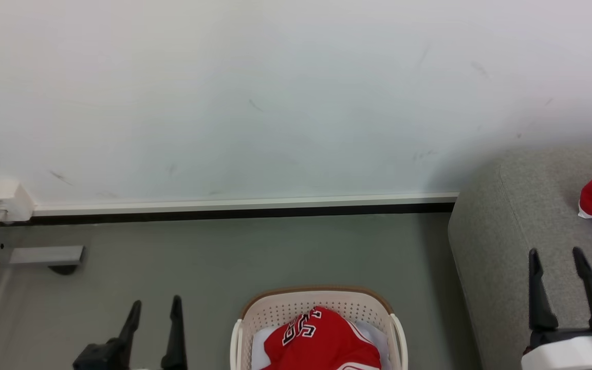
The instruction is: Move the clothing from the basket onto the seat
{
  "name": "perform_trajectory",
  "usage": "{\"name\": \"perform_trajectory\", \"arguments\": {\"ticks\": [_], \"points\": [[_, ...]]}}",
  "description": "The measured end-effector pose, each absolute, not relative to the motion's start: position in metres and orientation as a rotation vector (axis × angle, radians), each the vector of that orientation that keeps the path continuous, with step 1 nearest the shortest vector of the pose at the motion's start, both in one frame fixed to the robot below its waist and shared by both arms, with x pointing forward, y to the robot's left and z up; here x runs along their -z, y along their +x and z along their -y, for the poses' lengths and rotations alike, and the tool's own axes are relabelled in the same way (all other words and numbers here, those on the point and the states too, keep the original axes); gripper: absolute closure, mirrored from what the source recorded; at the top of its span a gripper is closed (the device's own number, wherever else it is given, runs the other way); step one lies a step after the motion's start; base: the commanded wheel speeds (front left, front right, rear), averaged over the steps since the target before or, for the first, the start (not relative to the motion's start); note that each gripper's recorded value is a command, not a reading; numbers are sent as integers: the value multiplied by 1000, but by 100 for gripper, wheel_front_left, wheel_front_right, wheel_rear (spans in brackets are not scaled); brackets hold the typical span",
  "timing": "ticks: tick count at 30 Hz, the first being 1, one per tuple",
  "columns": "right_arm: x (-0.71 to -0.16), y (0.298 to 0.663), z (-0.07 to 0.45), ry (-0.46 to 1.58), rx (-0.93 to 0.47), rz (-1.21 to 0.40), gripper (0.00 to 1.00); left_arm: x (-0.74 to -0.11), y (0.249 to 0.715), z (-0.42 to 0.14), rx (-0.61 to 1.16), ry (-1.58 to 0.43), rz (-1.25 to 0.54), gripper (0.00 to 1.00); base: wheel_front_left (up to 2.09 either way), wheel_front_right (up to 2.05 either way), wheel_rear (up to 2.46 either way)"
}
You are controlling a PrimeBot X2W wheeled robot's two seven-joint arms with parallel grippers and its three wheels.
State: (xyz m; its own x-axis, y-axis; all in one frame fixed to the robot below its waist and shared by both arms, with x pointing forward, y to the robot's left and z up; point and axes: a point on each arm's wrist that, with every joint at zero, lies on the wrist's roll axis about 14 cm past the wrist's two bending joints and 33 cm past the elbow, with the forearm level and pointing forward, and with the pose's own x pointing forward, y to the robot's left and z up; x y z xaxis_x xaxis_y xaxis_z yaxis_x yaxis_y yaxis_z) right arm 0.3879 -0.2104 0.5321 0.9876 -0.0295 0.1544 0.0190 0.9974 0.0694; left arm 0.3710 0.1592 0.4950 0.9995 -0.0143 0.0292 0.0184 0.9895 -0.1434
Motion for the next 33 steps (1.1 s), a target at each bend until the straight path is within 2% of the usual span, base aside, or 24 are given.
{"name": "perform_trajectory", "arguments": {"ticks": [10,26,33], "points": [[-498,364,187,127,-34,58,0,-497,355,-181,-29,-103,51,0,0,0,0],[-488,363,178,154,-53,24,0,-490,353,-182,-24,-100,34,0,0,0,0],[-486,364,190,152,-16,20,0,-483,366,-161,49,-94,9,0,0,0,0]]}}
